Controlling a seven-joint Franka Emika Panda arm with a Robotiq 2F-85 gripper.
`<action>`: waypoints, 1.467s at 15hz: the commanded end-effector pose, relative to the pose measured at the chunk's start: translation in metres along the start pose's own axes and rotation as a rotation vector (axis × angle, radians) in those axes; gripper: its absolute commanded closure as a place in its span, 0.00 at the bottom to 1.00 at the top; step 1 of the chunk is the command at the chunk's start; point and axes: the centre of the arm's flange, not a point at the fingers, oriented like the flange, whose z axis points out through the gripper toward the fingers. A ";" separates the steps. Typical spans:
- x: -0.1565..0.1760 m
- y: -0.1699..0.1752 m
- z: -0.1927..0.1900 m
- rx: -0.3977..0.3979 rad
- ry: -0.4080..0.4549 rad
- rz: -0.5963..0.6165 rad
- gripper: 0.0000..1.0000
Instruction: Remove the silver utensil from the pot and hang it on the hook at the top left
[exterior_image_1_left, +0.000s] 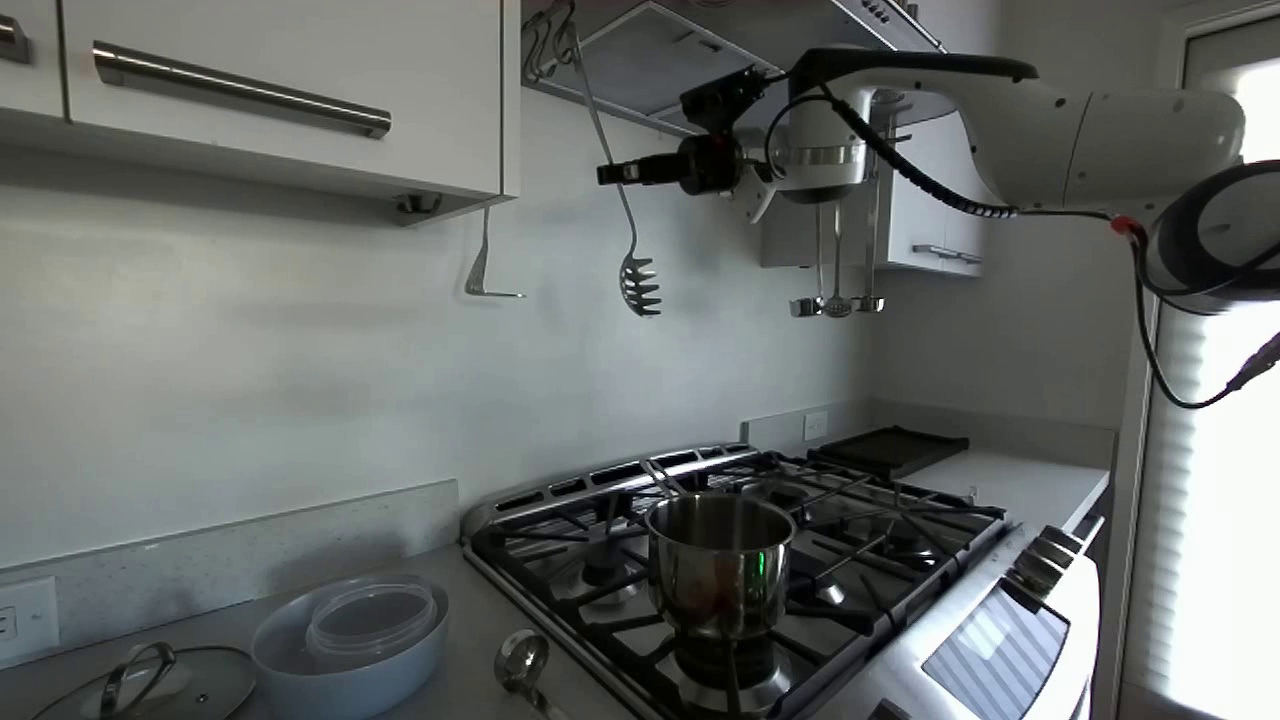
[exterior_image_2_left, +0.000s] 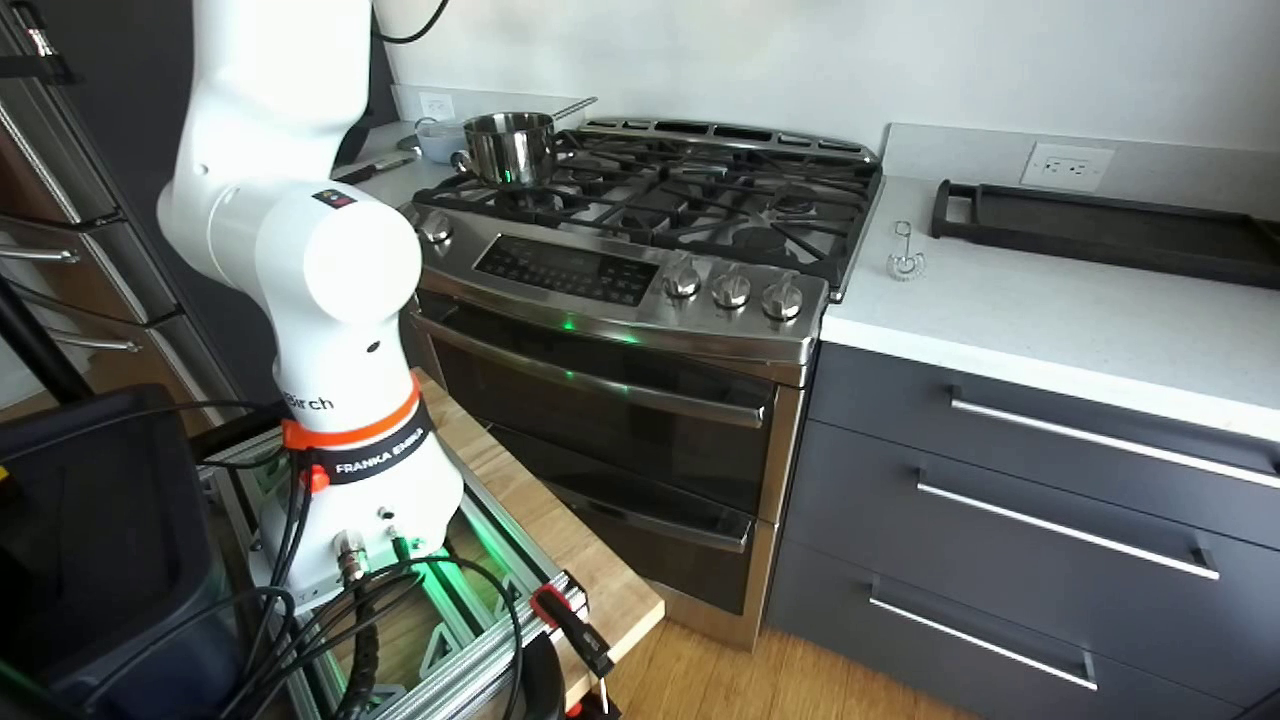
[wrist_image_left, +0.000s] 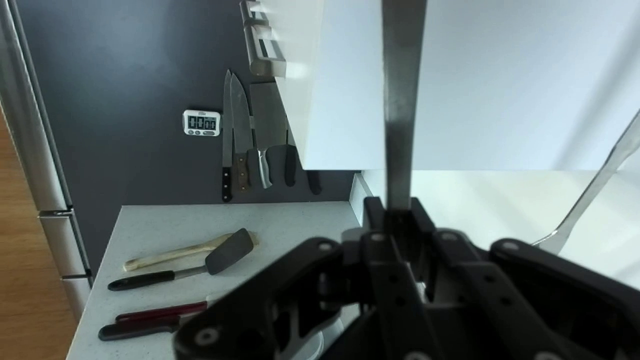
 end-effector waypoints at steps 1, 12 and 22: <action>-0.002 -0.009 0.004 -0.015 0.009 0.034 0.97; -0.013 -0.011 -0.002 -0.015 -0.015 0.034 0.97; -0.015 -0.011 -0.003 -0.083 -0.015 0.049 0.97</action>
